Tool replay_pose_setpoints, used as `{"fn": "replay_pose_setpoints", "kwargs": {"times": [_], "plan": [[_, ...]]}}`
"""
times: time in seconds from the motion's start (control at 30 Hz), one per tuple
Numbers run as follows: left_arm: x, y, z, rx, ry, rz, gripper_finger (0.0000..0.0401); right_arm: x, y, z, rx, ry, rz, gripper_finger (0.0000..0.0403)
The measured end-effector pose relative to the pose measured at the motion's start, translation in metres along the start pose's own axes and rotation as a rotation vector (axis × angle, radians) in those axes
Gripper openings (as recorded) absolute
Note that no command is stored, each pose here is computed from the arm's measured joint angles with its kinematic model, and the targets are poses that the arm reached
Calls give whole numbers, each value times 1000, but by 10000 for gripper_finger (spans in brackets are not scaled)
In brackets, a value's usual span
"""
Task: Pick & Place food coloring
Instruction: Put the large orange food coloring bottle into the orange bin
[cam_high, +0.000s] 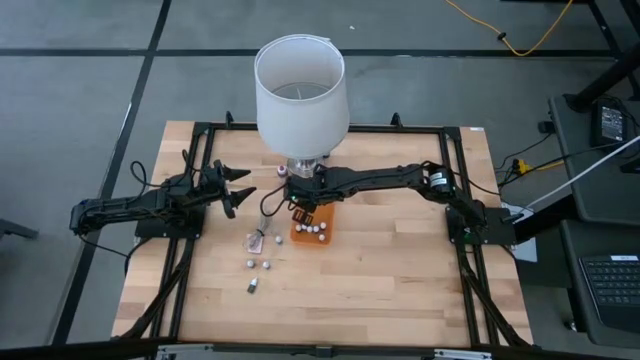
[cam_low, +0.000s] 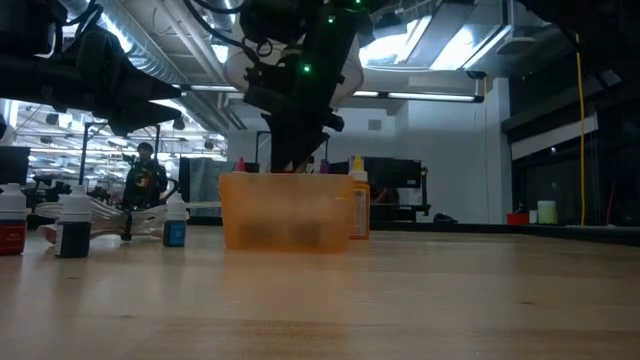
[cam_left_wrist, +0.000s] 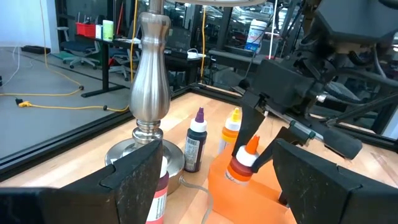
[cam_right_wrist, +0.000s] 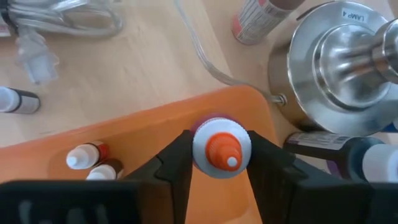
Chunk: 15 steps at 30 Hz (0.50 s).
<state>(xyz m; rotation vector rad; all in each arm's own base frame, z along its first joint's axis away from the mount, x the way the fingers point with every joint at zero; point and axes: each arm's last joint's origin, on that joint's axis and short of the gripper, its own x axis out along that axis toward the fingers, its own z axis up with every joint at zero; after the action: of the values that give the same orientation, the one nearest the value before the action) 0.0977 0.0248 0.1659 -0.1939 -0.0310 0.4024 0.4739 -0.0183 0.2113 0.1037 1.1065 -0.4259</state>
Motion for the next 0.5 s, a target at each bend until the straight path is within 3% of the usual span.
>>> {"fn": "replay_pose_setpoints", "kwargs": {"times": [0.27, 0.5], "plan": [[0, 0, 0, 0, 0, 0, 294, 0, 0, 1, 29, -4, 9, 178], [0, 0, 0, 0, 0, 0, 294, -1, -1, 0, 53, 3, -4, 185]]}}
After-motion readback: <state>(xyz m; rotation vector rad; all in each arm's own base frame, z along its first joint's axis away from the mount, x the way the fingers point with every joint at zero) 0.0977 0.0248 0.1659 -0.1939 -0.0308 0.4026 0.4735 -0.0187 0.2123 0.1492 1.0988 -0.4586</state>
